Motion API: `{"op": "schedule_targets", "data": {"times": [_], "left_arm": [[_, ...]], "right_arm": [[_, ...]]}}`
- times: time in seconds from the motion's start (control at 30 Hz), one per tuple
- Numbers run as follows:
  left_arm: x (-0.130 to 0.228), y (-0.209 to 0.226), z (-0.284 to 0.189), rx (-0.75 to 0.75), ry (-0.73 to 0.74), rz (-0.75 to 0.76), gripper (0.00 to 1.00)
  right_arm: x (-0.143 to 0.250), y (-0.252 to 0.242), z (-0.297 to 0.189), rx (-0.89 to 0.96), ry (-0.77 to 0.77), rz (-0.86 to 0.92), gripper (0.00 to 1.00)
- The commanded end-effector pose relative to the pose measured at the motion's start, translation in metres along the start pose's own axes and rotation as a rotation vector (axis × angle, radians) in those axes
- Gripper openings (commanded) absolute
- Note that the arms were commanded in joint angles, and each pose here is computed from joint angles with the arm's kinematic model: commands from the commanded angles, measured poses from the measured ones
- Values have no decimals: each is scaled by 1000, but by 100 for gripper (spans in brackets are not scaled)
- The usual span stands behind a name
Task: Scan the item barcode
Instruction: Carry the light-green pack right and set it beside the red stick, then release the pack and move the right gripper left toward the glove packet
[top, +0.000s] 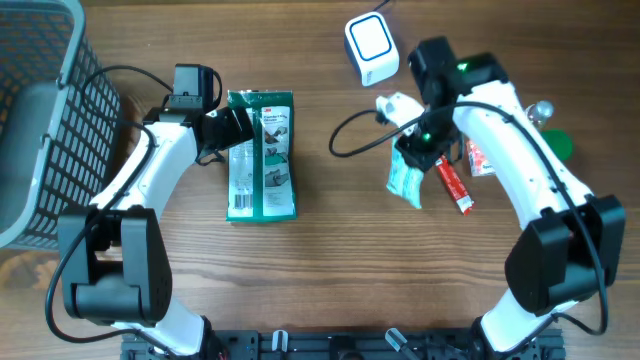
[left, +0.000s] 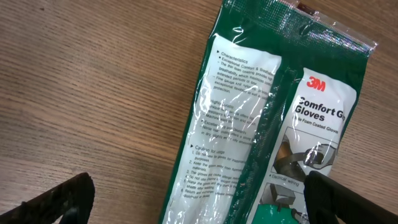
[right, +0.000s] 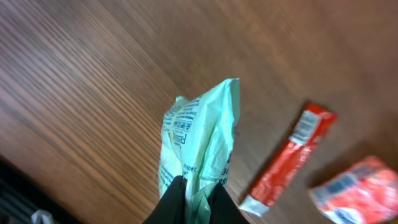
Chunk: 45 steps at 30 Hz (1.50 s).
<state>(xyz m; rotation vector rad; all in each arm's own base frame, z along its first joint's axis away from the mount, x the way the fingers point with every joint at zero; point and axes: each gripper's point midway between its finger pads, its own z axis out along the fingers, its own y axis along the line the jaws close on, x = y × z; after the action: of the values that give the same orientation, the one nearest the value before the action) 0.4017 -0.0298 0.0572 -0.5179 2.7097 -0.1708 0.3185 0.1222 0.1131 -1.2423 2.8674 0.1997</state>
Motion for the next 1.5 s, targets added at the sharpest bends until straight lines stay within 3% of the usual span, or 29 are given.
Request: {"op": "schedule_targets", "data": {"times": [0.0,0.13,0.27,0.43,0.53,0.73,0.87,1.2,1.47], "left_arm": [[-7,-1,-4,-1,-23,11,100],[-7,-1,-4,-1,-23,11,100],[-7,-1,-4,-1,-23,11,100],[-7,-1,-4,-1,-23,11,100],[-7,-1,-4,-1,-23,11,100],[-7,-1,-4,-1,-23,11,100],[-7,-1,-4,-1,-23,11,100],[-7,-1,-4,-1,-23,11,100],[-7,-1,-4,-1,-23,11,100]], "right_arm": [[19,-9,30,36,87,30,13],[18,-37,41,186,81,103,59],[-18,-63,36,288,-94,270,68],[-54,-61,31,190,-292,595,66],[-64,-35,34,28,-309,637,60],[-59,-6,42,-30,-234,690,47],[-57,-1,45,42,-210,753,40],[-43,3,65,85,-111,800,38],[-10,-1,108,151,94,777,39]]}}
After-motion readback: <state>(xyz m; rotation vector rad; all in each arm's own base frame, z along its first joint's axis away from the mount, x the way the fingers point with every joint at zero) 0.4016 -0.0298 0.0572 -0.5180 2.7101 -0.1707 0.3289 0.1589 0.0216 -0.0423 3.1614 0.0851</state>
